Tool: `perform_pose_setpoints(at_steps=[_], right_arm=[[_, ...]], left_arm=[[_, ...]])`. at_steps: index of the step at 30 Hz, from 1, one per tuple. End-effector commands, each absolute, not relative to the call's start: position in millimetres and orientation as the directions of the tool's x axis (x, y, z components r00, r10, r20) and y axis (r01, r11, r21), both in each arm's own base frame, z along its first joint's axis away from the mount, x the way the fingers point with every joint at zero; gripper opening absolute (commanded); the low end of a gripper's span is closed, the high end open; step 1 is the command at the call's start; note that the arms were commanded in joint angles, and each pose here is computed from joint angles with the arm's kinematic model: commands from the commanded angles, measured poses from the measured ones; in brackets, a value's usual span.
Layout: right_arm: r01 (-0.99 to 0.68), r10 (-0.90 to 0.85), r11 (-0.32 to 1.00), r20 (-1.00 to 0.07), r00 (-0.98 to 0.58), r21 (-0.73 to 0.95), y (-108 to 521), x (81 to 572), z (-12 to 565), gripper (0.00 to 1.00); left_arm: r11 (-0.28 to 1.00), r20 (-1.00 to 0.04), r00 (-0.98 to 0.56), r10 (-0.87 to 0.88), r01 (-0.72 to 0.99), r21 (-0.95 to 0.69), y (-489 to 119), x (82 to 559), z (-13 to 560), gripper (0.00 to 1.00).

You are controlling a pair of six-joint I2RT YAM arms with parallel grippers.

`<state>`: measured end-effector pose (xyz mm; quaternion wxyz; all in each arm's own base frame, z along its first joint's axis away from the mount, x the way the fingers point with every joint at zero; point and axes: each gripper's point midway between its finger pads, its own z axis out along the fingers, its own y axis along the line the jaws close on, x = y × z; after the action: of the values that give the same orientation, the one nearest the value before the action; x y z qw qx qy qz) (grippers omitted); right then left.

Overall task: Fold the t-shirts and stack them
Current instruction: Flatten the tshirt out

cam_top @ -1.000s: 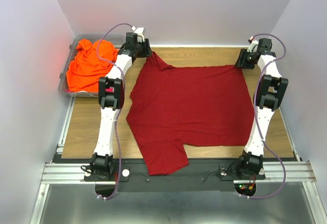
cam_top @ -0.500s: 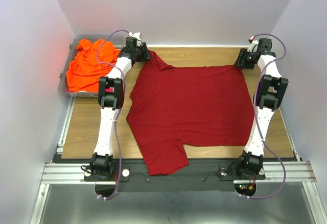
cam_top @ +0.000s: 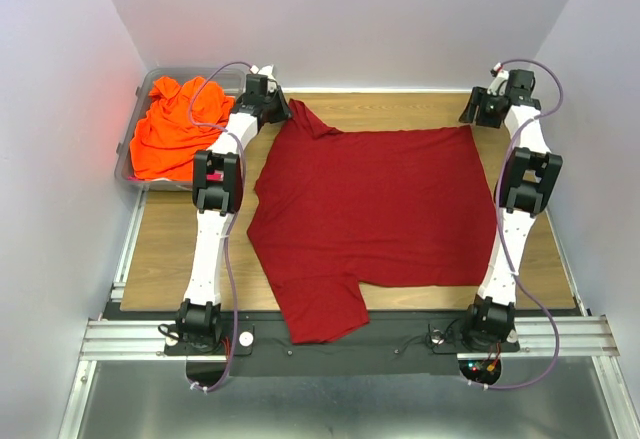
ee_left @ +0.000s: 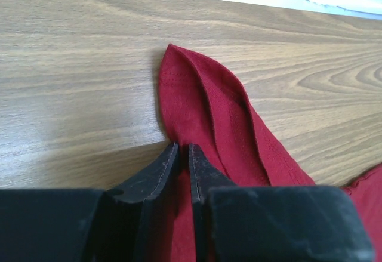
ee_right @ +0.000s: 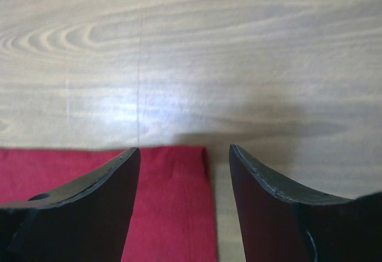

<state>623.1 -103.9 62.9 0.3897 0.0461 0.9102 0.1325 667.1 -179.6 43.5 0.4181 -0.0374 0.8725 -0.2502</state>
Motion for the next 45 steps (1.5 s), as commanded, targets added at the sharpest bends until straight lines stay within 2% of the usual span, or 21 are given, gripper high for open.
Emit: perform_pose_setpoints(at_steps=[1,6,9,10,11,13,14,16,21,24,30,45], right_arm=[[-0.020,0.211,0.955,-0.723,-0.658,0.297,-107.6,639.1,57.1,0.66],[-0.033,0.215,0.946,-0.698,-0.683,0.323,-100.3,633.0,42.9,0.58],[-0.034,0.216,0.943,-0.686,-0.695,0.331,-98.5,629.7,35.1,0.50],[-0.034,0.216,0.943,-0.686,-0.695,0.331,-98.5,629.7,35.1,0.40],[-0.036,0.216,0.942,-0.688,-0.692,0.332,-98.1,630.4,37.0,0.35],[-0.047,0.216,0.940,-0.694,-0.686,0.339,-96.5,631.9,41.6,0.25],[-0.053,0.216,0.939,-0.704,-0.676,0.339,-96.1,633.6,49.8,0.14],[-0.059,0.212,0.941,-0.714,-0.667,0.334,-96.6,635.4,56.6,0.01],[-0.080,0.196,0.945,-0.745,-0.637,0.317,-96.7,637.1,82.0,0.01],[-0.095,0.187,0.946,-0.763,-0.619,0.309,-96.0,637.6,96.3,0.01],[-0.105,0.170,0.953,-0.788,-0.591,0.285,-98.6,638.1,117.0,0.01],[-0.112,0.145,0.963,-0.824,-0.548,0.244,-109.5,631.3,152.6,0.01]], left_arm=[[0.868,-0.681,-0.682,-0.266,0.138,-0.477,-185.8,659.6,30.2,0.21],[0.867,-0.681,-0.682,-0.265,0.139,-0.478,-186.0,659.3,30.3,0.16],[0.865,-0.687,-0.677,-0.266,0.148,-0.480,-187.0,660.7,33.0,0.07],[0.865,-0.695,-0.670,-0.263,0.155,-0.477,-187.1,662.2,35.7,0.03],[0.863,-0.702,-0.663,-0.260,0.166,-0.477,-187.1,663.6,38.8,0.00],[0.866,-0.715,-0.653,-0.250,0.180,-0.467,-186.9,665.2,43.1,0.00],[0.862,-0.723,-0.648,-0.239,0.201,-0.465,-187.8,665.0,48.0,0.00],[0.856,-0.740,-0.629,-0.239,0.222,-0.466,-183.6,668.1,61.0,0.00],[0.838,-0.795,-0.570,-0.209,0.314,-0.446,-181.0,669.1,100.7,0.00],[0.841,-0.855,-0.486,-0.180,0.376,-0.390,-178.6,667.3,146.2,0.00],[0.860,-0.910,-0.401,-0.109,0.421,-0.288,-171.7,662.5,182.4,0.00],[0.859,-0.927,-0.374,-0.033,0.463,-0.218,-162.0,647.5,198.3,0.00]])
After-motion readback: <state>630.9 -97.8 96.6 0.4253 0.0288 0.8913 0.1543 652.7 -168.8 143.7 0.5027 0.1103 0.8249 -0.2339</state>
